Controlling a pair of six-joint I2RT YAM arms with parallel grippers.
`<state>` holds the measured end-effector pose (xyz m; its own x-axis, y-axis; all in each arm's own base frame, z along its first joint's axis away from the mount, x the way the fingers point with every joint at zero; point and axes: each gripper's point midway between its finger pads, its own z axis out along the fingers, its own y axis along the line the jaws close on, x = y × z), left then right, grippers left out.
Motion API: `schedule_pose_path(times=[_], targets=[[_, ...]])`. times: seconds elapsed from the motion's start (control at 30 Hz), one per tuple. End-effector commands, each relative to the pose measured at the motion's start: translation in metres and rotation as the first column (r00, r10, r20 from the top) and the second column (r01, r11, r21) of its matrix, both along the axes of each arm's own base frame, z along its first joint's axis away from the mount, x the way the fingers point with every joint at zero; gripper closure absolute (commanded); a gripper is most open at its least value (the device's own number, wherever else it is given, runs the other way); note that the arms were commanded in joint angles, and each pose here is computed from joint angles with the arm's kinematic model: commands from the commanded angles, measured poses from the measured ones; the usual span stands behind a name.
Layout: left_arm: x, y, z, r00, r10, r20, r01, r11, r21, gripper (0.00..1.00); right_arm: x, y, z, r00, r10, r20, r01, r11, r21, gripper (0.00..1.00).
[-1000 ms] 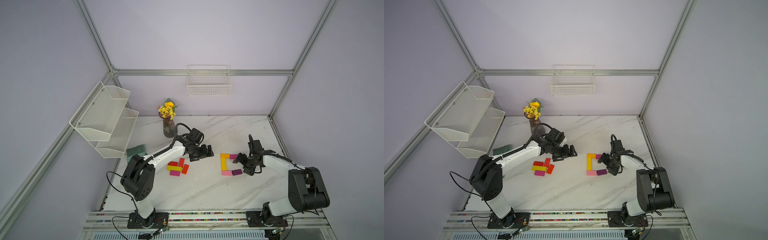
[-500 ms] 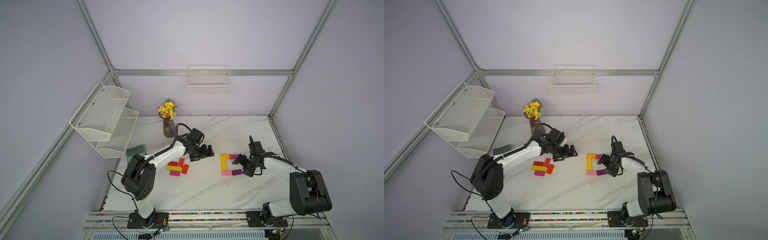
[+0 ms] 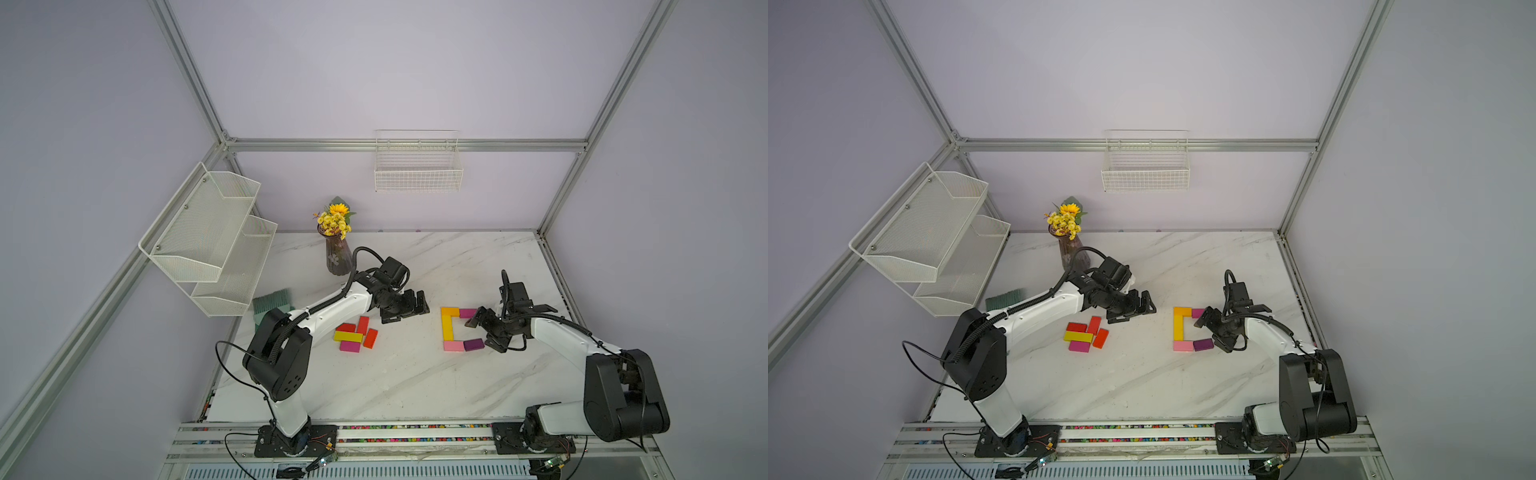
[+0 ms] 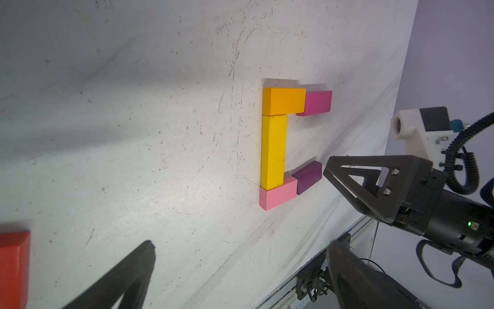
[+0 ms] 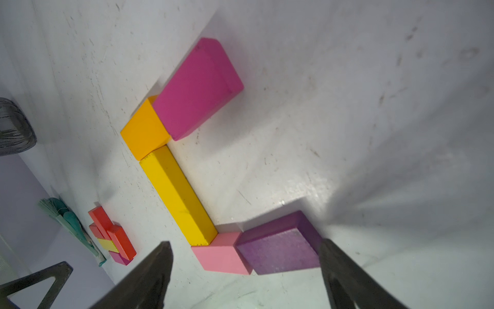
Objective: Assemble the letter c with building blocks
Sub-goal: Assemble the building block at the center of the board.
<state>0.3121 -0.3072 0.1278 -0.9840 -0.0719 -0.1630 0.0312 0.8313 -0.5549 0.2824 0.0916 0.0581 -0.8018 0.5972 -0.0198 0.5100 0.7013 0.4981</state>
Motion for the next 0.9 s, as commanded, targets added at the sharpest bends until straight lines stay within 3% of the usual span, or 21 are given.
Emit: schedule_pose_path(times=[0.0,0.33,0.87], targets=[[0.004,-0.008,0.012,1.0,-0.002,0.029,0.003,0.999,-0.041,0.0,0.014,-0.003,0.027,0.997,-0.018,0.07,0.019,1.0,-0.009,0.13],[0.005,-0.012,0.013,1.0,0.001,0.026,0.0,0.999,-0.048,0.0,0.04,0.014,0.018,0.998,0.046,0.043,-0.045,0.999,-0.022,0.13],[0.008,-0.017,0.013,1.0,0.006,0.019,-0.005,0.998,-0.055,0.0,0.045,0.026,-0.011,0.997,0.072,-0.015,-0.073,0.996,-0.046,0.13]])
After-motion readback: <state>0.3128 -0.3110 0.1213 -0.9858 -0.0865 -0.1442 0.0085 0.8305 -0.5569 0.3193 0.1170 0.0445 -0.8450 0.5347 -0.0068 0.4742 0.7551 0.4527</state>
